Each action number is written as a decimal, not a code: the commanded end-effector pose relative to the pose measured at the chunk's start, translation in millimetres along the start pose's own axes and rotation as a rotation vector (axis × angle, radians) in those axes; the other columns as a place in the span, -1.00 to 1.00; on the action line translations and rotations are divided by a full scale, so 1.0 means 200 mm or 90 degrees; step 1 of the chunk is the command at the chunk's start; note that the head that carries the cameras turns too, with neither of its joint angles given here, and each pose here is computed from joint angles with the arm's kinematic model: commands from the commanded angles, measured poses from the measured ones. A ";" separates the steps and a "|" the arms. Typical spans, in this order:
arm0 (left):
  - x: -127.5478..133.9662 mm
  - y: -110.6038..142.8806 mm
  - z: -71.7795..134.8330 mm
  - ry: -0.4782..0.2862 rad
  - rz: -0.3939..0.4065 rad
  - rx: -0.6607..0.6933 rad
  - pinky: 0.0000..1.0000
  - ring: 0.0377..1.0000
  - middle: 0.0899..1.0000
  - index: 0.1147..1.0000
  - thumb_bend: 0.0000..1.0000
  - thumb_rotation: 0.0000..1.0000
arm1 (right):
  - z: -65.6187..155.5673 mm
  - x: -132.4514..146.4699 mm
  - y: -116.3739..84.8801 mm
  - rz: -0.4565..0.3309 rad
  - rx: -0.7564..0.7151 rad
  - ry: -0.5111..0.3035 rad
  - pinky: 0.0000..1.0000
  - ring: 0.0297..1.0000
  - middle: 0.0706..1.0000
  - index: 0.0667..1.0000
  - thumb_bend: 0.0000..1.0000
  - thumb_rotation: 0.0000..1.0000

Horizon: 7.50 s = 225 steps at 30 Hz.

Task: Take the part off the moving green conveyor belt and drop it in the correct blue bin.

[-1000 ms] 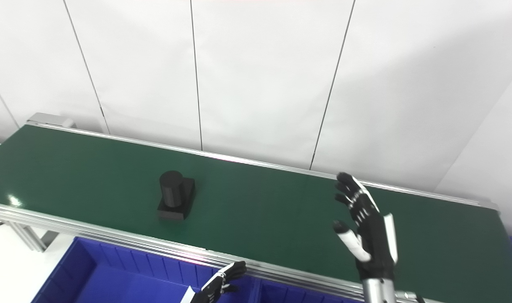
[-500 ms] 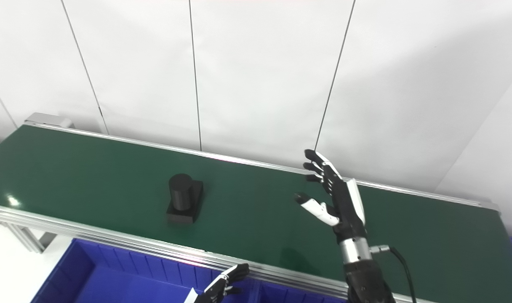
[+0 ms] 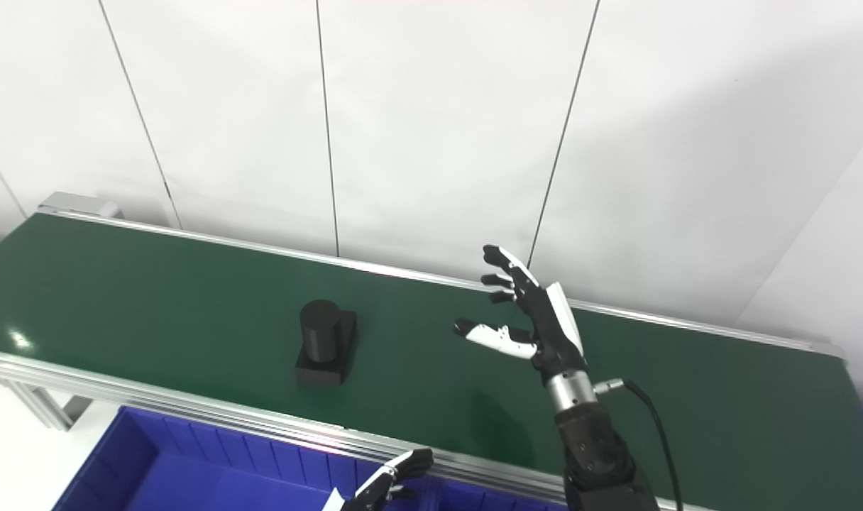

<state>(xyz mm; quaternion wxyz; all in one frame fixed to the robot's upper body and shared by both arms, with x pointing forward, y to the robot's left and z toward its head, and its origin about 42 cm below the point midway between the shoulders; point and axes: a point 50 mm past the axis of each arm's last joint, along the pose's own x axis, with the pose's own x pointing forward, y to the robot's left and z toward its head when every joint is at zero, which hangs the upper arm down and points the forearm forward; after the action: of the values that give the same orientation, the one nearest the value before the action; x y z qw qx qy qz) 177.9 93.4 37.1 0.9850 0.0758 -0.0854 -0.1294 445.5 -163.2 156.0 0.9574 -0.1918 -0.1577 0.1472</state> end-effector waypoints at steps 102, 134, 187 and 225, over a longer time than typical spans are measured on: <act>0.03 -0.01 0.15 -0.081 0.036 -0.036 0.60 0.75 0.74 0.78 0.77 0.95 | 0.33 0.04 0.12 -0.013 -0.172 -0.128 -0.55 -0.45 -0.28 -0.02 0.04 -1.00; 0.17 0.31 0.36 -0.144 0.044 -0.103 0.72 0.79 0.80 0.88 0.63 1.00 | 0.38 -0.62 -0.11 -0.122 -0.183 0.003 -0.55 -0.45 -0.27 -0.02 0.04 -1.00; 0.20 0.31 0.41 -0.135 0.051 -0.102 0.77 0.81 0.79 0.88 0.66 1.00 | -0.19 -1.25 -0.03 0.100 -0.397 0.121 -0.45 -0.37 -0.25 -0.03 0.05 -1.00; 0.19 0.32 0.41 -0.135 0.052 -0.099 0.73 0.80 0.79 0.87 0.63 1.00 | -0.22 -1.23 0.02 0.255 -0.408 0.259 0.19 0.51 0.67 0.68 1.00 0.24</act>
<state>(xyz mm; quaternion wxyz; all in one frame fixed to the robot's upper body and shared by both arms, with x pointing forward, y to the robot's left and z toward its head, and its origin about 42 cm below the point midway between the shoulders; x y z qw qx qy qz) 212.5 135.9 121.7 0.9839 -0.0138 -0.1479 -0.0997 233.0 -252.8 44.4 0.8104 -0.5278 0.0480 0.2499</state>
